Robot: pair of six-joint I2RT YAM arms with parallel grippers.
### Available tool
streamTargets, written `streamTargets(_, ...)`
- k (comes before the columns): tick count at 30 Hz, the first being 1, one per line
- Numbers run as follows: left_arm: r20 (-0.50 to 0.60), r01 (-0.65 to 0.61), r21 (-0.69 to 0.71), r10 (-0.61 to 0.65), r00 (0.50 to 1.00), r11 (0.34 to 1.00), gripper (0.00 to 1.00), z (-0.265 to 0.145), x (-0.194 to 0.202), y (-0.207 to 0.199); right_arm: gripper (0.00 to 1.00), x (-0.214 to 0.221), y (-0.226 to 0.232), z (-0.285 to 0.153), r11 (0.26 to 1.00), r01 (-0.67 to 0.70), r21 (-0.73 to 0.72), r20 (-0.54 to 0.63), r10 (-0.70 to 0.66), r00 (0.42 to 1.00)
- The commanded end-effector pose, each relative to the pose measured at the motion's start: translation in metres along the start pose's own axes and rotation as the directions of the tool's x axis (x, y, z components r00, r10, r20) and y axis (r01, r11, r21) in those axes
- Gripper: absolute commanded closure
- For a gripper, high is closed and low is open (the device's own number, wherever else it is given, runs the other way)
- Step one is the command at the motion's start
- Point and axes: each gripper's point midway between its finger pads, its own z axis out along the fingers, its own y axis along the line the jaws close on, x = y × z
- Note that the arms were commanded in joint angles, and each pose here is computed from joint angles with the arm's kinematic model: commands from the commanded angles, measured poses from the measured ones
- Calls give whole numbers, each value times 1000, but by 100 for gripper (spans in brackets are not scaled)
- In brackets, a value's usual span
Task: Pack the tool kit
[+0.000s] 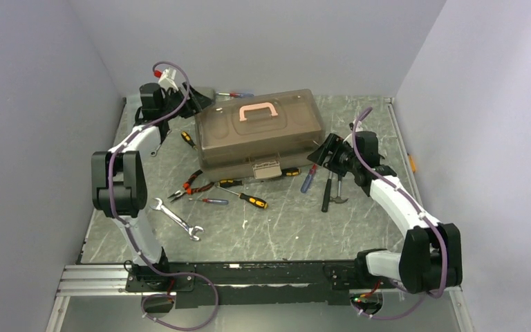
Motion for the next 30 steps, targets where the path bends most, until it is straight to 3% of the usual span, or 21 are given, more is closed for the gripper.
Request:
streamTargets(1, -90, 19, 90, -11, 996, 996, 25, -13, 37, -54, 25, -38, 21, 13, 996, 31, -86, 125, -20, 992)
streamTargets(11, -95, -53, -114, 42, 995, 992, 24, -64, 90, -72, 25, -45, 14, 56, 995, -1, -99, 65, 7, 998)
streamTargets(18, -98, -66, -148, 52, 994, 987, 23, -89, 109, -76, 24, -49, 20, 78, 990, -20, -143, 25, 23, 999)
streamTargets(24, -134, -36, -95, 23, 991, 995, 23, -93, 121, -91, 23, -57, 28, 86, 986, -14, -168, 6, 15, 1000)
streamTargets(30, -170, -90, -84, 74, 983, 992, 22, -96, 139, -116, 22, -63, 34, 90, 984, -10, -180, 1, 11, 1000)
